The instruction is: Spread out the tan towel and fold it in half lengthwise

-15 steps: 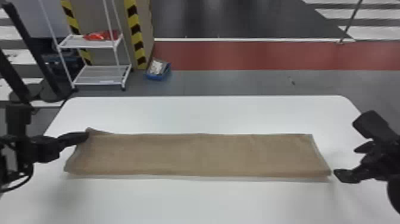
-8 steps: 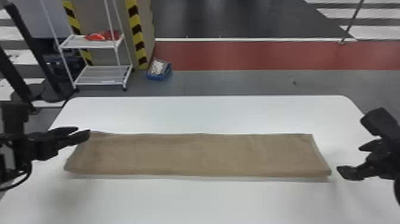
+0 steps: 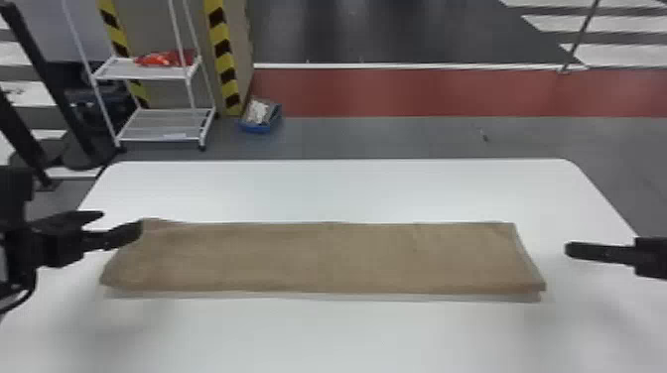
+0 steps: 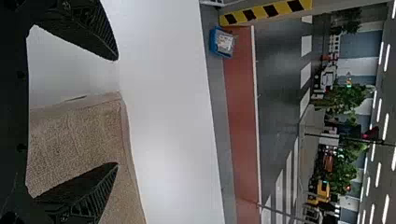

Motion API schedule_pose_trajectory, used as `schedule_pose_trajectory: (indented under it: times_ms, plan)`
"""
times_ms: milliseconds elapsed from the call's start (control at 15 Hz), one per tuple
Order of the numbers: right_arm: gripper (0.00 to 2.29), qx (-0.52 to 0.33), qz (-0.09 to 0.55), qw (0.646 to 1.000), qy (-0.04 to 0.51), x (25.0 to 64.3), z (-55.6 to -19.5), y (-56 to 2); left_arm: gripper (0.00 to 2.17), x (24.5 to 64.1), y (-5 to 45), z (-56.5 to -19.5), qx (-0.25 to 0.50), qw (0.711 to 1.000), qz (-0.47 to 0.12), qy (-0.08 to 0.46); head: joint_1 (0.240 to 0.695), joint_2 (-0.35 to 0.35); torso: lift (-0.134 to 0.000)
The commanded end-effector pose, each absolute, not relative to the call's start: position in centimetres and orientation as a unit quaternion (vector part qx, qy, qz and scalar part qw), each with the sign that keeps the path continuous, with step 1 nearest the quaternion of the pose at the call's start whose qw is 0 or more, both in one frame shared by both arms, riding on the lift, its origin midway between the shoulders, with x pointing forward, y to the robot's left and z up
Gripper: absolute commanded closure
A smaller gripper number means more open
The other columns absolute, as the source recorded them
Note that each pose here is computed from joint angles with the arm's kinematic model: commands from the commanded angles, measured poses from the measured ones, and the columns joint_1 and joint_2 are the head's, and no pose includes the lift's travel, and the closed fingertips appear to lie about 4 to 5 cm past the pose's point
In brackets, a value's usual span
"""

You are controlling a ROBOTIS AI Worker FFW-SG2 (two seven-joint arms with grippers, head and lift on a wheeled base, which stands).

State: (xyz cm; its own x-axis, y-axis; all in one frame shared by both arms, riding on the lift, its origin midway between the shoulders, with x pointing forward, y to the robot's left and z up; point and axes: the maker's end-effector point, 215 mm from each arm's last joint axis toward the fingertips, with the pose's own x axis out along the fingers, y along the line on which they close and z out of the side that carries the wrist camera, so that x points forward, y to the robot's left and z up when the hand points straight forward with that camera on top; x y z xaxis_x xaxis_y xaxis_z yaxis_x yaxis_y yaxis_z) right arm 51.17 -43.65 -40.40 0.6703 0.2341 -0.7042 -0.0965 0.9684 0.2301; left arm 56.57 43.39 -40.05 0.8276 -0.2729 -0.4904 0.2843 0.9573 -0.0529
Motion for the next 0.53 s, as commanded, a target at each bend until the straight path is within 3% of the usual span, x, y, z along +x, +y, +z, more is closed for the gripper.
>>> schedule_pose_trajectory:
  times_ms: [0, 467]
  plan:
    - [0.04, 0.103, 0.086, 0.907, 0.398, 51.1, -40.7, -43.8, 0.08, 56.3, 43.5, -40.4, 0.013, 0.954, -0.145, 0.261, 0.695, -0.002, -0.128]
    - [0.03, 0.129, 0.054, 0.9, 0.413, 50.3, -41.7, -44.5, 0.08, 55.1, 44.2, -40.9, 0.0, 0.95, -0.139, 0.28, 0.695, -0.005, -0.128]
